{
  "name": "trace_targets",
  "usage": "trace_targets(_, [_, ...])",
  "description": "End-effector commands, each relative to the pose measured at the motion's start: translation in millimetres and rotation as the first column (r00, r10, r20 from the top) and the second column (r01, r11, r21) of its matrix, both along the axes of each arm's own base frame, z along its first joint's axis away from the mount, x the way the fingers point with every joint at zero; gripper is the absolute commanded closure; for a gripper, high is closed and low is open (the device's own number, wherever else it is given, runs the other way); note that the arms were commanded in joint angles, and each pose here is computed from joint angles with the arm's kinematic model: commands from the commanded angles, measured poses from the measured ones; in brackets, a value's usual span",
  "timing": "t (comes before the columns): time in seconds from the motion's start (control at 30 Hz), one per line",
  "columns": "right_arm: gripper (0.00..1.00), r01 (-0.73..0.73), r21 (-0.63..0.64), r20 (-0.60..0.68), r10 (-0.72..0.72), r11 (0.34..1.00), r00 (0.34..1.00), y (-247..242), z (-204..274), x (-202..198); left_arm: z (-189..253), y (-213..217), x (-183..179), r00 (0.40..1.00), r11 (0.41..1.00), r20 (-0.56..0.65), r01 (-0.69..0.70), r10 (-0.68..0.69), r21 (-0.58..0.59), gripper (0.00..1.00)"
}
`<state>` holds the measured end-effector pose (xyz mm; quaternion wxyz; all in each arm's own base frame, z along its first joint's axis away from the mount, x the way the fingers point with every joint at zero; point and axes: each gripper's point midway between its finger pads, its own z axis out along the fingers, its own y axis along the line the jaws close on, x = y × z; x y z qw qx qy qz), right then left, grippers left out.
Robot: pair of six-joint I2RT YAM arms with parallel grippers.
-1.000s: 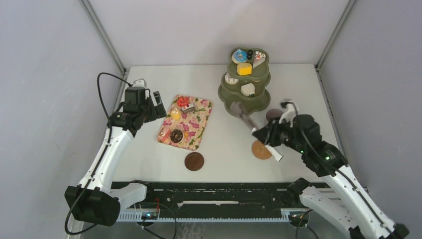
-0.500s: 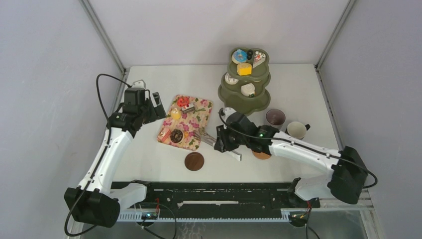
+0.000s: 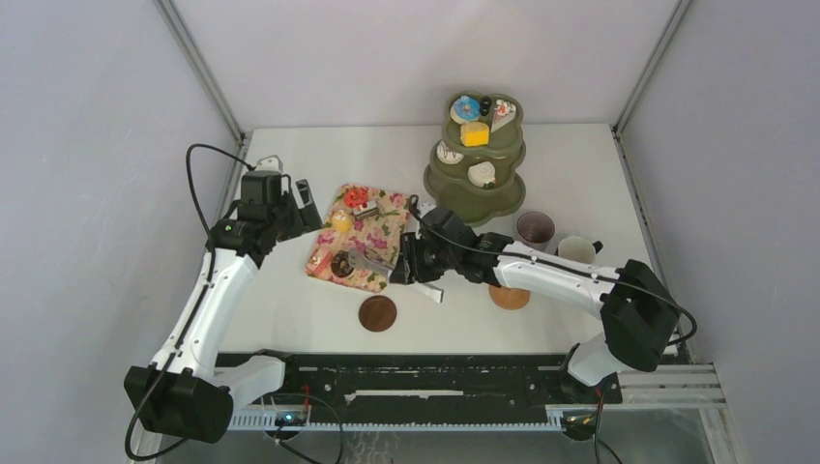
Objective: Serve the afternoon tea
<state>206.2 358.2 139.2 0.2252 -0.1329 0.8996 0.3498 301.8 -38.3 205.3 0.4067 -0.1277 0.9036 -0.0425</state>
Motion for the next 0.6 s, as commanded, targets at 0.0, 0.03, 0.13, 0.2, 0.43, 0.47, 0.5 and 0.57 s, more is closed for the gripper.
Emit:
trace_targets(0.0, [0.51, -0.009, 0.133, 0.002, 0.009, 0.991, 1.000, 25.3, 31.9, 7.8, 6.0, 3.7, 1.6, 0.999, 1.000, 0.031, -0.014, 0.014, 0.002, 0.11])
trace_targets(0.03, [0.51, -0.014, 0.134, -0.004, 0.015, 0.991, 1.000, 26.8, 30.1, 6.8, 5.5, 3.7, 1.8, 0.999, 1.000, 0.031, -0.014, 0.014, 0.002, 0.12])
trace_targets(0.13, [0.51, -0.021, 0.134, -0.015, 0.023, 0.991, 1.000, 29.8, 25.6, 5.8, 4.3, 3.6, 2.0, 0.999, 1.000, 0.029, -0.014, 0.014, 0.003, 0.11])
trace_targets(0.2, [0.51, -0.026, 0.139, -0.024, 0.029, 0.990, 0.999, 32.2, 22.9, 6.2, 3.7, 3.9, 2.0, 1.000, 1.000, 0.028, -0.014, 0.014, 0.004, 0.11])
trace_targets(0.43, [0.51, -0.039, 0.155, -0.037, 0.046, 0.987, 0.998, 43.3, 22.0, 8.1, 3.9, 6.0, 1.1, 0.999, 1.000, 0.031, -0.016, 0.015, 0.015, 0.12])
trace_targets(0.47, [0.51, -0.040, 0.157, -0.039, 0.047, 0.987, 0.998, 44.8, 22.2, 8.6, 3.6, 6.0, 0.9, 0.999, 1.000, 0.030, -0.016, 0.015, 0.015, 0.11])
trace_targets(0.5, [0.51, -0.040, 0.156, -0.042, 0.047, 0.987, 0.998, 45.7, 21.4, 9.6, 3.6, 6.4, 0.7, 0.999, 1.000, 0.031, -0.017, 0.016, 0.015, 0.11])
trace_targets(0.57, [0.51, -0.038, 0.153, -0.050, 0.046, 0.988, 0.998, 48.0, 19.5, 11.1, 3.2, 7.3, 0.7, 0.999, 1.000, 0.030, -0.019, 0.019, 0.016, 0.12])
